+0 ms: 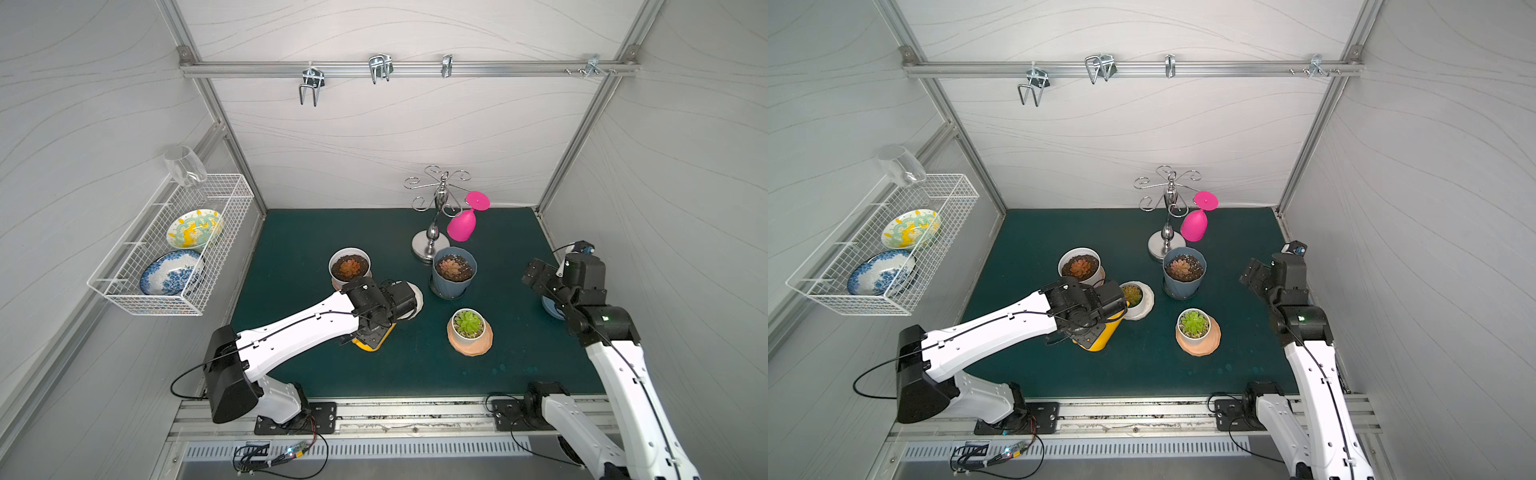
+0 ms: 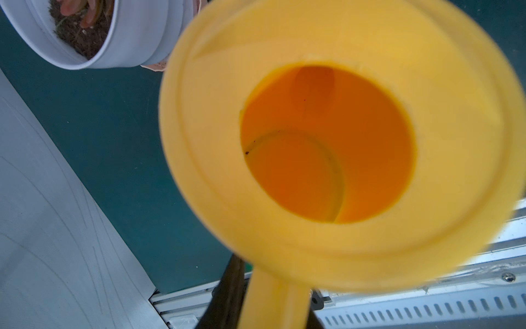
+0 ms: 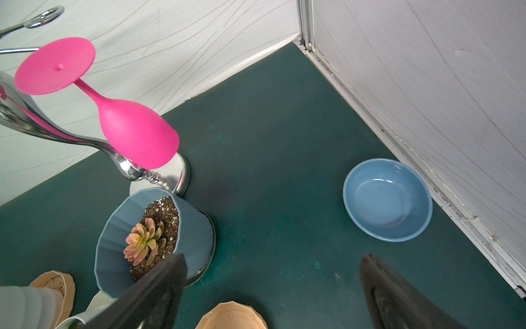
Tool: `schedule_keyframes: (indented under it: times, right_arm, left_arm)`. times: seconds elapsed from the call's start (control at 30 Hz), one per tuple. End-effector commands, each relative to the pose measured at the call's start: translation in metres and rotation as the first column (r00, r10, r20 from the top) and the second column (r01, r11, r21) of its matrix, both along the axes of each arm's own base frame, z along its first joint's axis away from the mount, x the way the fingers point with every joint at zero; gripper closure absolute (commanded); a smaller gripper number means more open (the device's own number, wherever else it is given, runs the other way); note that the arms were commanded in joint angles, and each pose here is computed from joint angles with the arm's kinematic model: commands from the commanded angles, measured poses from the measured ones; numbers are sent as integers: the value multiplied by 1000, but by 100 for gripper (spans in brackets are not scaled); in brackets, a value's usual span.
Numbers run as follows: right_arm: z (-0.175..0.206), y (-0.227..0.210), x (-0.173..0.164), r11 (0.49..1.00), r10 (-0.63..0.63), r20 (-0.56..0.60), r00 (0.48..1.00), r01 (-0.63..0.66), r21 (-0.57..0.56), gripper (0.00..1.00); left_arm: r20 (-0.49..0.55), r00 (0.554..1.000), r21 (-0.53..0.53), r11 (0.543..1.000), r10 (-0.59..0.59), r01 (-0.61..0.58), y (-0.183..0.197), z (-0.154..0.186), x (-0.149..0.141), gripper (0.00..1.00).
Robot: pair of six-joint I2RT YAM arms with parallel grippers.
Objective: Water the succulent around the soil edge
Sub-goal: Water the soil of the potted plant with water.
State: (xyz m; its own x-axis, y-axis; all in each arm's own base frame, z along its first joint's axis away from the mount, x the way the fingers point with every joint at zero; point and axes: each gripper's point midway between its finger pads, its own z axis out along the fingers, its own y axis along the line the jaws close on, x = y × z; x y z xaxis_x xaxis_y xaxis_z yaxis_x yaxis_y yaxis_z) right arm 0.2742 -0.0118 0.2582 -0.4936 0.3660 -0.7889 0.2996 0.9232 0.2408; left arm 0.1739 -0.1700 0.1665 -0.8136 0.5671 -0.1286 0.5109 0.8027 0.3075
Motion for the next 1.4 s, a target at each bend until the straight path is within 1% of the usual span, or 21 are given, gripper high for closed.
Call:
schedule_keyframes:
  times: [0.0, 0.33, 0.77, 1.1, 1.37]
  right_arm:
    - [1, -5, -3, 1000, -18, -2, 1000, 18, -13, 1]
    - [1, -5, -3, 1000, -19, 2, 1000, 19, -12, 1]
    - [2, -4, -3, 1000, -15, 5, 1000, 15, -8, 1]
    - [2, -3, -3, 1000, -9, 5, 1000, 9, -3, 1]
    - [2, -3, -3, 1000, -8, 6, 1000, 8, -3, 1]
  left_arm:
    - [11, 999, -11, 999, -30, 31, -12, 10, 3, 100]
    - [18, 998, 6, 999, -54, 53, -23, 14, 5, 100]
    - [56, 996, 4, 998, -67, 67, -33, 24, 16, 100]
    - [104, 993, 15, 999, -50, 49, -29, 36, 26, 100]
    - [115, 993, 4, 1000, 0, 0, -13, 41, 31, 100]
